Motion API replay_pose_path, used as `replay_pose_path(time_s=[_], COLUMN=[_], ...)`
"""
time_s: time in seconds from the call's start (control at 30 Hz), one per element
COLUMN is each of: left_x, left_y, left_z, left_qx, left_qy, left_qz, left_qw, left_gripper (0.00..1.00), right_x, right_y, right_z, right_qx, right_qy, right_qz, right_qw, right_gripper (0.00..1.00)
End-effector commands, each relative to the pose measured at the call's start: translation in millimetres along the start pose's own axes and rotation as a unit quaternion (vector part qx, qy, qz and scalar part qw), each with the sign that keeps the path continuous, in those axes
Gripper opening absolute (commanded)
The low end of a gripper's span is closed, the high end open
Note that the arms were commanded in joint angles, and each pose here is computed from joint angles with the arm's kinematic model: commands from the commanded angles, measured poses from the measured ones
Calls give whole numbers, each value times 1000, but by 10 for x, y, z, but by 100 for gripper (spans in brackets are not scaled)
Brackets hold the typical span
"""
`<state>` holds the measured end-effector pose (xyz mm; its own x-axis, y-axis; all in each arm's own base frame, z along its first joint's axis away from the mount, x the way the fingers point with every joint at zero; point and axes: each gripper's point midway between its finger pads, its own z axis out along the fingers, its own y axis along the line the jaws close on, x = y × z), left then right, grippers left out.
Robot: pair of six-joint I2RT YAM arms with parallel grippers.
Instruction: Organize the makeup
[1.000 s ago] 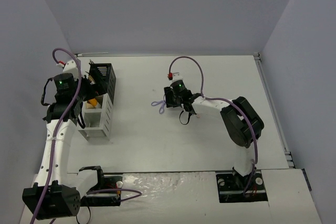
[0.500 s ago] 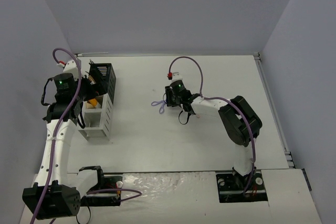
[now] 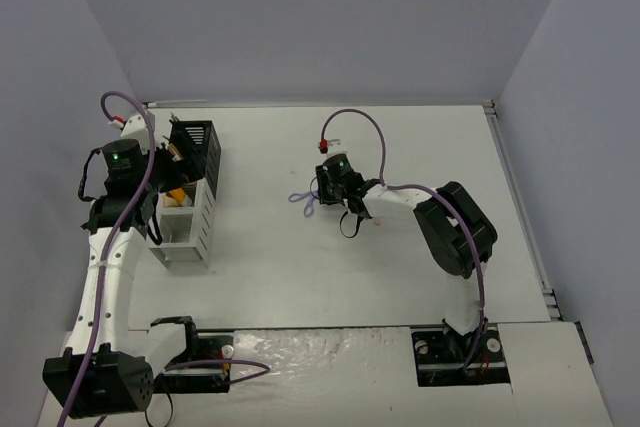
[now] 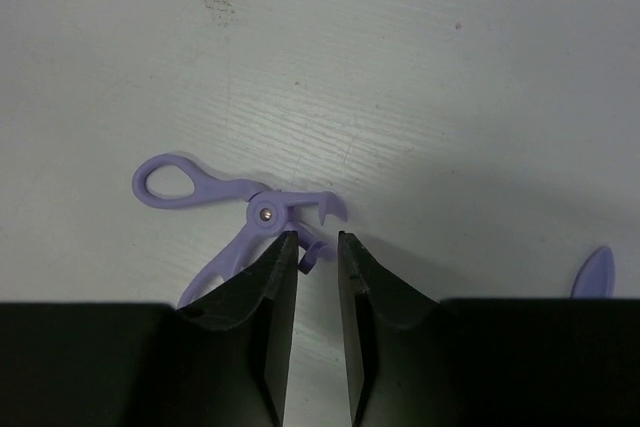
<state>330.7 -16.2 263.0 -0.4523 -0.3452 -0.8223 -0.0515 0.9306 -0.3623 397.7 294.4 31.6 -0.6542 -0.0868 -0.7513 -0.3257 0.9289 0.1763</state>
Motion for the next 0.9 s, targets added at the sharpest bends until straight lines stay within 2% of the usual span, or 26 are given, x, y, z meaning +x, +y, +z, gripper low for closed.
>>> replay_pose_path(time_s=[0.0, 0.27, 0.57, 0.87], left_x=[-220, -204, -84, 246], left_y=[-102, -170, -614, -1374], left_z=[-10, 10, -87, -247], left_qx=[23, 43, 116, 206], left_qy=[-37, -31, -20, 11], left_qz=[-3, -8, -26, -36], left_qw=[999, 999, 993, 978], left_gripper=[97, 97, 97, 97], right_x=[-320, -414, -909, -1306], right_y=[123, 155, 463, 735], right_z=[-16, -98, -750, -1643], right_qx=[-12, -25, -116, -226], right_qy=[-47, -62, -143, -236], right_qz=[7, 2, 36, 98], right_qw=[999, 998, 982, 940], right_gripper=[17, 0, 0, 0])
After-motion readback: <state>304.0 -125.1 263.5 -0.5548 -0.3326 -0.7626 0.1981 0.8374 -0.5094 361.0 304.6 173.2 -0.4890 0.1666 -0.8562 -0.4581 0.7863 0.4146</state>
